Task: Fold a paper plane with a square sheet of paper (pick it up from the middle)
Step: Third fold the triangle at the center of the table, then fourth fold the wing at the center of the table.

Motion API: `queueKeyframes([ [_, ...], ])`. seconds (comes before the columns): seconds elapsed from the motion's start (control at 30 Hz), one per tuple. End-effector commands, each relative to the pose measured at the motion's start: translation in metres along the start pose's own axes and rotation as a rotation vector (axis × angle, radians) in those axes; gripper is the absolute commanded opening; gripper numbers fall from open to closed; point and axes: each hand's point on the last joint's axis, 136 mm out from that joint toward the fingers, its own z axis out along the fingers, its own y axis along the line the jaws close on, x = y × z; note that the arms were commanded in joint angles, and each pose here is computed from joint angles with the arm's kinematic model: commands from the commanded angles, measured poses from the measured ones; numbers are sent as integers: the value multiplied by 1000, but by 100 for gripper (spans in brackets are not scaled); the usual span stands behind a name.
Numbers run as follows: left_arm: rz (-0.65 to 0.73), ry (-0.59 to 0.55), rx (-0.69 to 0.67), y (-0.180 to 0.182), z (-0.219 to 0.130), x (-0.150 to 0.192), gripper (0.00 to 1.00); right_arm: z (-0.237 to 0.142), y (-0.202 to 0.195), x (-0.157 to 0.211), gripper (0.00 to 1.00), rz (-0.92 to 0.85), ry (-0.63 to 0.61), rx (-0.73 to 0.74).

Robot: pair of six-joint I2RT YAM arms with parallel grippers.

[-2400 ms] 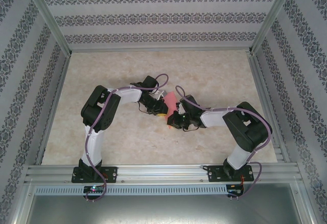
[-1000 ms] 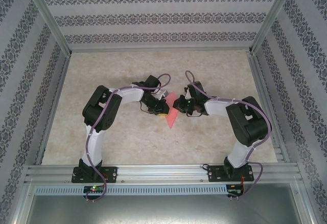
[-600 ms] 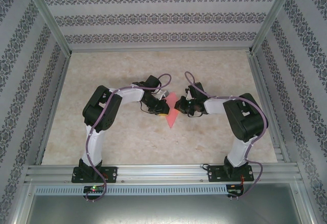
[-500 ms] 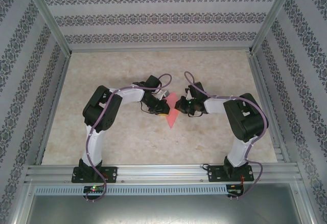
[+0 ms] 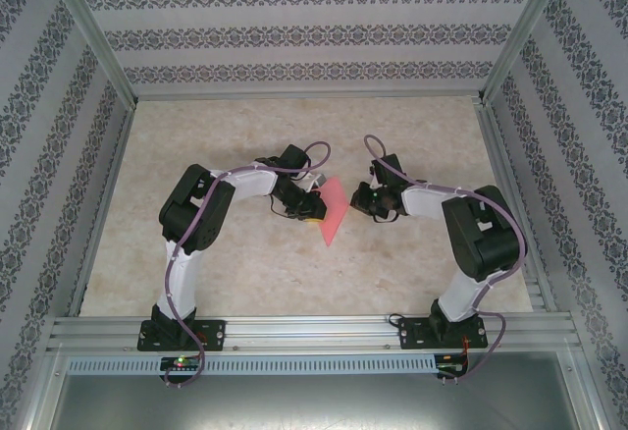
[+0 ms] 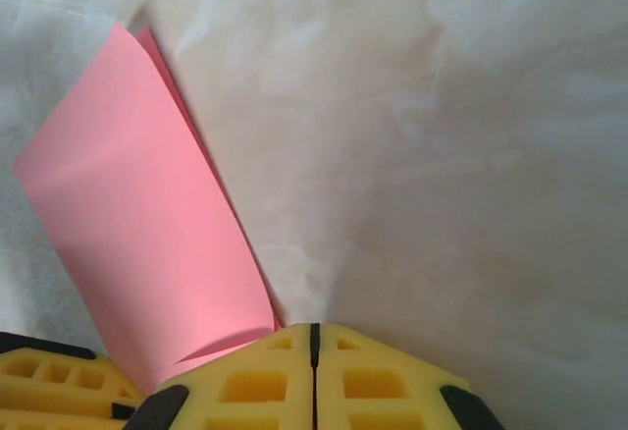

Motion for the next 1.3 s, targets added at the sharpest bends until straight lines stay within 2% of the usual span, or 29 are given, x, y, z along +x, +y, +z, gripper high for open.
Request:
queueKeyframes([
  [0.0,-55,100,-169,50,26,32,18,-16,14,-6,8,-35,-40,-26],
  [0.2,-49,98,-164,49,26,30,18,-10,26,1,16,-15,7,-97],
  [0.43,-47,101,-172,50,26,31,18,7,28,7,23,-9,61,-113],
  [1.27,-47,106,-171,51,27,30,18,6,45,26,24,3,113,-232],
])
